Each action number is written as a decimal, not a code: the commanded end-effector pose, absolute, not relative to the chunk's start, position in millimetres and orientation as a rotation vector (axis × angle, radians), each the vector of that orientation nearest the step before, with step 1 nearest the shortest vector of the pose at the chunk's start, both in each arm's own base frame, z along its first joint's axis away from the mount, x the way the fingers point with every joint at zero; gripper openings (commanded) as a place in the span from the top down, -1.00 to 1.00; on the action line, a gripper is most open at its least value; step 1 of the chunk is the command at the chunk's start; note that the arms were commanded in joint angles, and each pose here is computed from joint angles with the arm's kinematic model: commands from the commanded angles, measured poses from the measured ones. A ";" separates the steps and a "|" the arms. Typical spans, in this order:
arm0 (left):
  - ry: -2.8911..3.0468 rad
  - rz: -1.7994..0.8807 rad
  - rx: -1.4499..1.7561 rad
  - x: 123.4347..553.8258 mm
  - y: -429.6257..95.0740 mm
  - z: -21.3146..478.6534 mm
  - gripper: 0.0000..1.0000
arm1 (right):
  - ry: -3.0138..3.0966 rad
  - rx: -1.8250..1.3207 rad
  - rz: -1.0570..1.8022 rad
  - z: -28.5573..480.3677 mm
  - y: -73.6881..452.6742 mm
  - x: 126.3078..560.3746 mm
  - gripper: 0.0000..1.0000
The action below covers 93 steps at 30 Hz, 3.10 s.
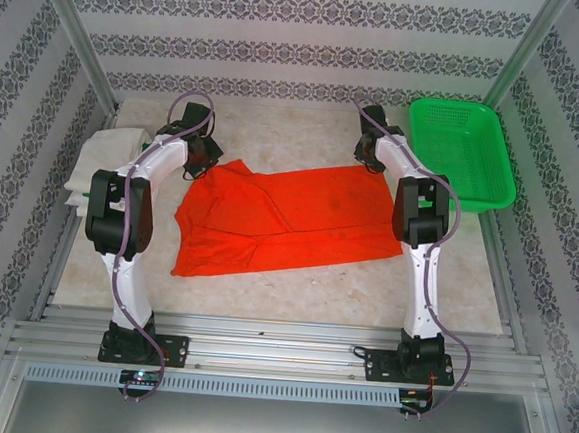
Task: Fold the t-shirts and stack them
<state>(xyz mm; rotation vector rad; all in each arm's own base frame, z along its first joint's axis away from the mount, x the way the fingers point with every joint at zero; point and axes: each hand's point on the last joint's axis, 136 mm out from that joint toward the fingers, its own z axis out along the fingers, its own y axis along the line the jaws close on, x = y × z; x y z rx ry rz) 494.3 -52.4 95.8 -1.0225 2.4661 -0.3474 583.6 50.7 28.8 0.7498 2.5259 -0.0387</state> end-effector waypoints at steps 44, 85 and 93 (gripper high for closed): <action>2.373 -0.538 -1.038 445.0 -46.9 145.6 1.00 | 2.316 0.512 0.061 128.2 52.7 512.1 1.00; 2.629 -0.545 -1.135 259.3 -101.1 102.9 1.00 | 2.413 0.576 0.026 80.5 18.5 391.4 1.00; 2.648 -0.502 -1.157 251.8 -96.5 82.8 1.00 | 2.437 0.627 -0.013 63.2 8.4 369.5 1.00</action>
